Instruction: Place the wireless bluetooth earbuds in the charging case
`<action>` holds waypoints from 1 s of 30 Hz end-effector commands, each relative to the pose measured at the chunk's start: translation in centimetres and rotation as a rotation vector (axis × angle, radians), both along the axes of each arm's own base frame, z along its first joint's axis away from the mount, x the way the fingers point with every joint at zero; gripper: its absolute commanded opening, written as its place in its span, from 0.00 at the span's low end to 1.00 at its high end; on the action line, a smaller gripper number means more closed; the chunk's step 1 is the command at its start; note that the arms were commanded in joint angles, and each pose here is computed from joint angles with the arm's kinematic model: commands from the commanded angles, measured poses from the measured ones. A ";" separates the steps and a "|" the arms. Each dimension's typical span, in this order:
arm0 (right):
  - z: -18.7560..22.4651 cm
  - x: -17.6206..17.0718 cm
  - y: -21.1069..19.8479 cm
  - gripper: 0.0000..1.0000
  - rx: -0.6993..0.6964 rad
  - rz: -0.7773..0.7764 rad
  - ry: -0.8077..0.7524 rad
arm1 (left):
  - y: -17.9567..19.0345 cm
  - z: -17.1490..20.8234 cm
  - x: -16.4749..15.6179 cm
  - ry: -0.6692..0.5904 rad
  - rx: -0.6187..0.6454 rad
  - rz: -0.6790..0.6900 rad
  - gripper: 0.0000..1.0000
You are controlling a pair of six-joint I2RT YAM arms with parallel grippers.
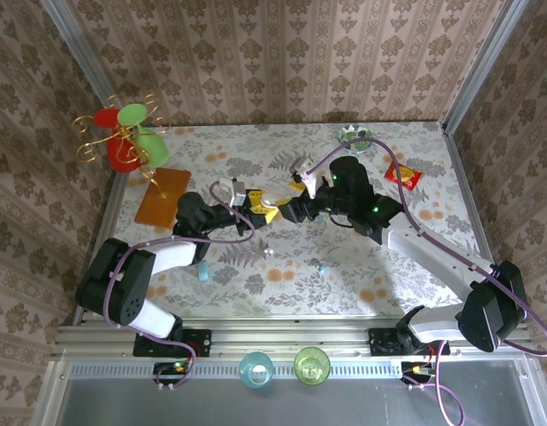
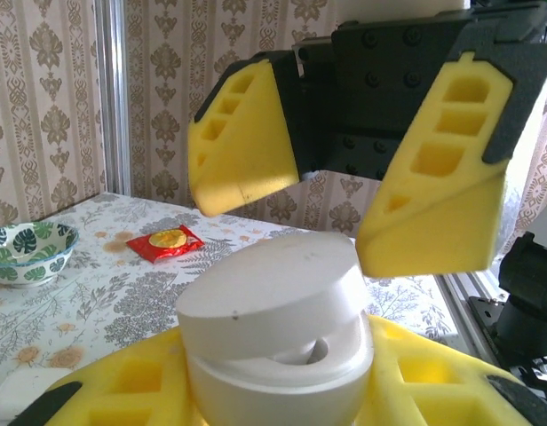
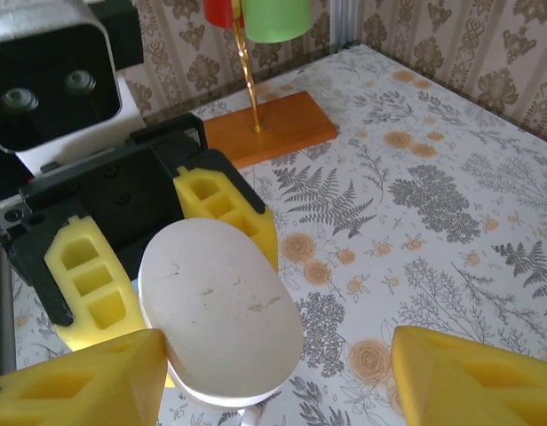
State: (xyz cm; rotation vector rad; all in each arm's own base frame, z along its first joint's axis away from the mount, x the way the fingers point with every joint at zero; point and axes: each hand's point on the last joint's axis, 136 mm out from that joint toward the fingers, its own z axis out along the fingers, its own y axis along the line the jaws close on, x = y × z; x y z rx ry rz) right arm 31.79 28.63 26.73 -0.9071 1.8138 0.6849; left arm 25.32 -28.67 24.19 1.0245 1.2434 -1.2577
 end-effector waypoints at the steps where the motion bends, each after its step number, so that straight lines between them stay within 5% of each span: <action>1: 1.2 2.1 -0.9 0.67 0.020 -0.085 -0.030 | -0.3 1.9 -1.9 -0.082 -0.024 -0.109 0.28; 13: 1.5 4.1 -1.7 0.67 0.039 -0.162 -0.010 | -0.3 1.7 -2.2 -0.071 -0.020 -0.122 0.28; 30: 2.8 2.5 -1.4 0.79 0.121 -0.140 0.026 | 0.1 1.1 2.3 -0.070 -0.044 0.135 0.27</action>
